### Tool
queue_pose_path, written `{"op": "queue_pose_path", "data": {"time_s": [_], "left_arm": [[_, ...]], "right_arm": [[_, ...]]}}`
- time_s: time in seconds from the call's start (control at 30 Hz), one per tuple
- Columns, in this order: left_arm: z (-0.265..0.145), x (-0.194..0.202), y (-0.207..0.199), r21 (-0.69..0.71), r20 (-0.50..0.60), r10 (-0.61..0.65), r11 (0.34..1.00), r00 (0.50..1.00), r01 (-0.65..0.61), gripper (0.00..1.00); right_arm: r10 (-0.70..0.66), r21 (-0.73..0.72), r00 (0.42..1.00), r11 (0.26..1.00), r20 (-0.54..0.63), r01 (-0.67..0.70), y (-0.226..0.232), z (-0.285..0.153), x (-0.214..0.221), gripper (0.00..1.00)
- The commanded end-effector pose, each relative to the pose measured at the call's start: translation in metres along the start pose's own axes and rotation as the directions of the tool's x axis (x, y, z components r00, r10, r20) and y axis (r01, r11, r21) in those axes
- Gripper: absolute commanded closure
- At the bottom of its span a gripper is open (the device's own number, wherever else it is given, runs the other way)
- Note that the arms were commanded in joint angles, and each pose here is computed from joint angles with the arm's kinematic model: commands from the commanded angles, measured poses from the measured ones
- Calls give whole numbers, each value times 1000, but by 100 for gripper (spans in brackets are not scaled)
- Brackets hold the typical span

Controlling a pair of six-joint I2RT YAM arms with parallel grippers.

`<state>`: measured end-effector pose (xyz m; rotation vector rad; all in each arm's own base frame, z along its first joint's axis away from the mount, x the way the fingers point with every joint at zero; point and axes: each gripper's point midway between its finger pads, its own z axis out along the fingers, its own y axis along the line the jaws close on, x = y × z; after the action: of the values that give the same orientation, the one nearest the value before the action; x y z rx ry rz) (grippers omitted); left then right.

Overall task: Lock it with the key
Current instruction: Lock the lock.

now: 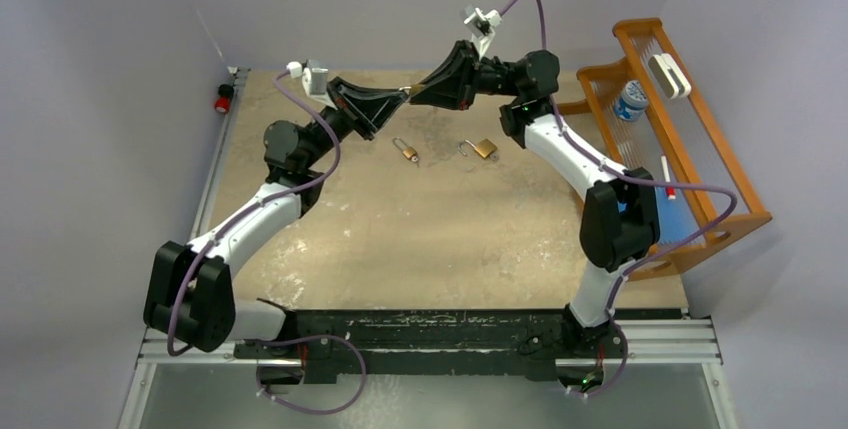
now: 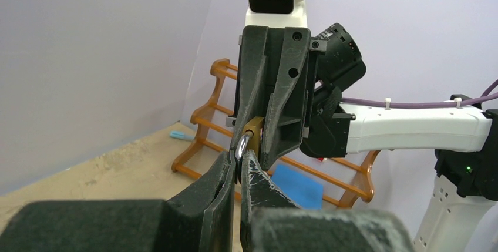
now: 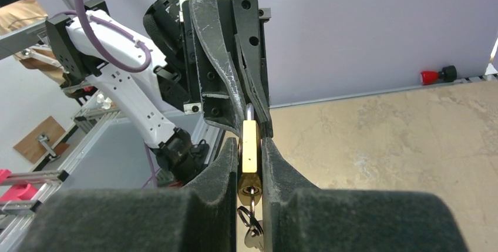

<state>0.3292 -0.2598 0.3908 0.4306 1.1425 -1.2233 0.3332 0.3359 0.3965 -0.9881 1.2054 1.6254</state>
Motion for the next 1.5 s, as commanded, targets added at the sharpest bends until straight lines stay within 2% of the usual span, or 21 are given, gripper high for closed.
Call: {"op": "queue_pose_path", "data": {"time_s": [0.0, 0.23, 0.33, 0.47, 0.6, 0.8, 1.03, 1.27, 1.47], "left_arm": [[-2, 27, -20, 52, -123, -26, 998, 992, 32, 100], [-25, -19, -13, 23, -7, -5, 1000, 1000, 5, 100], [-22, -14, -11, 28, -19, -18, 999, 1000, 18, 100], [-8, 5, -24, 96, -35, -88, 991, 995, 91, 100], [-2, 8, -33, 123, -29, -101, 987, 994, 104, 100], [-7, 9, -19, 26, -60, -17, 999, 998, 18, 100], [-23, -7, -5, -24, -49, 27, 999, 998, -28, 100], [-2, 18, -21, 52, -77, -42, 998, 996, 46, 100], [0, 13, -27, 68, -59, -34, 997, 998, 38, 100]], "right_arm": [[-83, -98, 996, 992, 18, 85, 57, 35, -12, 100], [-99, 12, 994, 995, 55, 99, 47, -17, -28, 100], [-104, 42, 993, 994, 62, 101, 41, -10, -27, 100], [-72, -15, 996, 997, 48, 73, 43, 17, -12, 100], [-44, -54, 998, 997, 51, 47, 44, 26, -5, 100], [-85, 32, 996, 996, 4, 84, 38, 11, -3, 100], [-111, 138, 993, 985, 34, 105, 28, -28, -20, 100], [-107, 107, 994, 988, -10, 107, 21, 14, -3, 100], [-69, 66, 998, 995, -7, 69, 19, 24, 7, 100]]}}
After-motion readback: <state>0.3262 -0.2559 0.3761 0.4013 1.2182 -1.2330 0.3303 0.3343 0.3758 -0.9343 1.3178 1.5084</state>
